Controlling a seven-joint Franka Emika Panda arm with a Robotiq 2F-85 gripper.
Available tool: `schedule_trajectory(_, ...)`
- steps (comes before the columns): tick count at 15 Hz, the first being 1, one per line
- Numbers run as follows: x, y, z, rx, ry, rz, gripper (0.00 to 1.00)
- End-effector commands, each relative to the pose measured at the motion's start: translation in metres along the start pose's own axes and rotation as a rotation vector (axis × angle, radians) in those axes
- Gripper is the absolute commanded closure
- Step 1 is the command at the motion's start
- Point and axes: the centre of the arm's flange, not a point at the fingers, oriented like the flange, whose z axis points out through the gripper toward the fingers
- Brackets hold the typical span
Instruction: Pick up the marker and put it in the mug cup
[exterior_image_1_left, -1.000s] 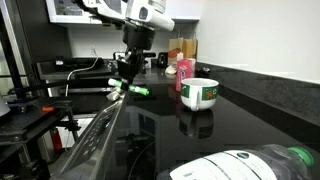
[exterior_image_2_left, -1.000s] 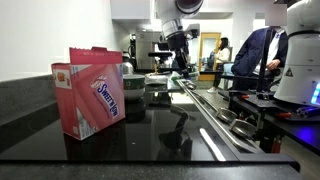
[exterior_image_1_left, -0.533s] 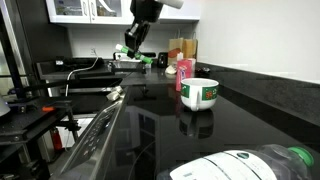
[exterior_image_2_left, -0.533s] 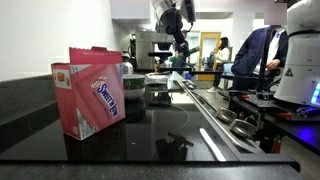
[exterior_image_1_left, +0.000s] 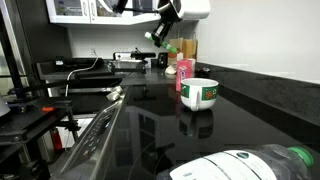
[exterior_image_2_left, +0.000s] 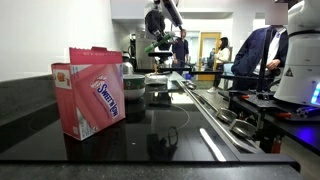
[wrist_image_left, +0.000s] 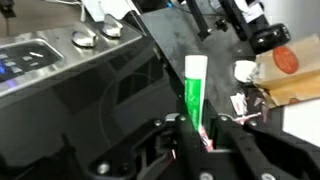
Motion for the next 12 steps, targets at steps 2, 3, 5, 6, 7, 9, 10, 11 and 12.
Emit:
schedule_trajectory(2, 0.038, -0.002, -0.006, 0.217, -0.005, 0.145, 0.95)
schedule_trajectory(3, 0.043, 0.0, -0.005, 0.256, -0.009, 0.188, 0.95)
schedule_trajectory(5, 0.052, 0.006, -0.003, 0.305, -0.02, 0.288, 0.95)
schedule_trajectory(6, 0.055, 0.01, -0.001, 0.322, -0.034, 0.336, 0.95)
schedule_trajectory(7, 0.057, 0.013, 0.0, 0.339, -0.04, 0.387, 0.95)
schedule_trajectory(9, 0.059, 0.021, 0.003, 0.378, -0.049, 0.484, 0.95)
schedule_trajectory(10, 0.061, 0.025, 0.002, 0.399, -0.049, 0.508, 0.95)
schedule_trajectory(11, 0.063, 0.029, 0.001, 0.418, -0.05, 0.534, 0.95)
schedule_trajectory(12, 0.065, 0.034, -0.001, 0.44, -0.048, 0.556, 0.95)
